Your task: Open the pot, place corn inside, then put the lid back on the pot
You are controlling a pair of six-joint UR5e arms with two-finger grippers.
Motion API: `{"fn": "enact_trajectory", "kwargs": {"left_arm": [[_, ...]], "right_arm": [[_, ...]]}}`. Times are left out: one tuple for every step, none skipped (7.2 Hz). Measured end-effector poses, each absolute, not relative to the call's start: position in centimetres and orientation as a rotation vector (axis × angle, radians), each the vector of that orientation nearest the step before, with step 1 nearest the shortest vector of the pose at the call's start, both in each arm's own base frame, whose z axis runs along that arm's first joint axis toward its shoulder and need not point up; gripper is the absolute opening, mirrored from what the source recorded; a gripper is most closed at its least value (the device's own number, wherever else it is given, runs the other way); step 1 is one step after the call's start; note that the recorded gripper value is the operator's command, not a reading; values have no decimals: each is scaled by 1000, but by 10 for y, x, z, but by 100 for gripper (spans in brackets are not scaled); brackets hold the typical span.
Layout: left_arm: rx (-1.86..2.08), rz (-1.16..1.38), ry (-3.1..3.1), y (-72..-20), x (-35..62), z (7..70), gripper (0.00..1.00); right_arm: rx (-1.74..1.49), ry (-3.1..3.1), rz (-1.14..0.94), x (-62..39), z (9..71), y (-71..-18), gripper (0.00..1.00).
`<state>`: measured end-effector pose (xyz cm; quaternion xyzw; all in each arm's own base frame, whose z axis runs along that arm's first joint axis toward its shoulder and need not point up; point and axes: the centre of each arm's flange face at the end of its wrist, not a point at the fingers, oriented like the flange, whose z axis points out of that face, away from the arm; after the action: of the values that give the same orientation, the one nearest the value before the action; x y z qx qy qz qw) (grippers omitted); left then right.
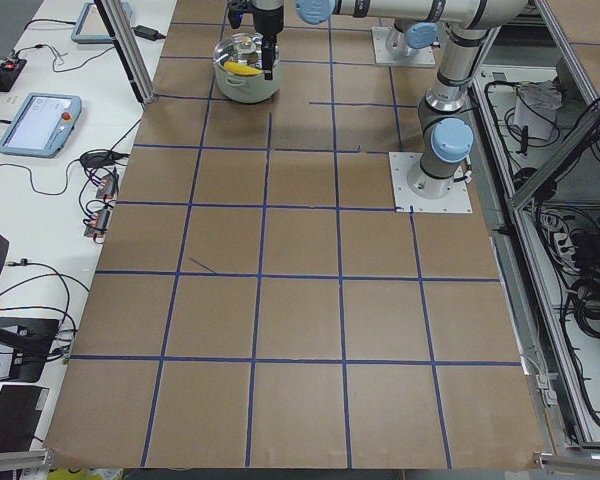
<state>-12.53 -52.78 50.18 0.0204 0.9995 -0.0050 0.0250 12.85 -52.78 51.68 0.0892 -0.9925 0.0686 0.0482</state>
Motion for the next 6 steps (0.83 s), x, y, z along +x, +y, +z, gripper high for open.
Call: {"fn": "enact_trajectory", "kwargs": {"left_arm": [[63,-15,3091,-528,-125,502,100],[63,-15,3091,-528,-125,502,100],[63,-14,3090,-528,-125,502,100],[63,-14,3090,-528,-125,502,100],[63,-15,3090,-528,-125,502,100],[63,-15,3089,-528,-125,502,100]], "right_arm": [[246,-3034,177,119,513,-512,100],[233,-3044,149,116,503,-504,100],[228,-3052,126,116,495,-500,100],[227,-3055,111,116,489,-499,100],[227,-3057,108,116,488,-499,100],[227,-3058,106,116,487,-499,100]]}}
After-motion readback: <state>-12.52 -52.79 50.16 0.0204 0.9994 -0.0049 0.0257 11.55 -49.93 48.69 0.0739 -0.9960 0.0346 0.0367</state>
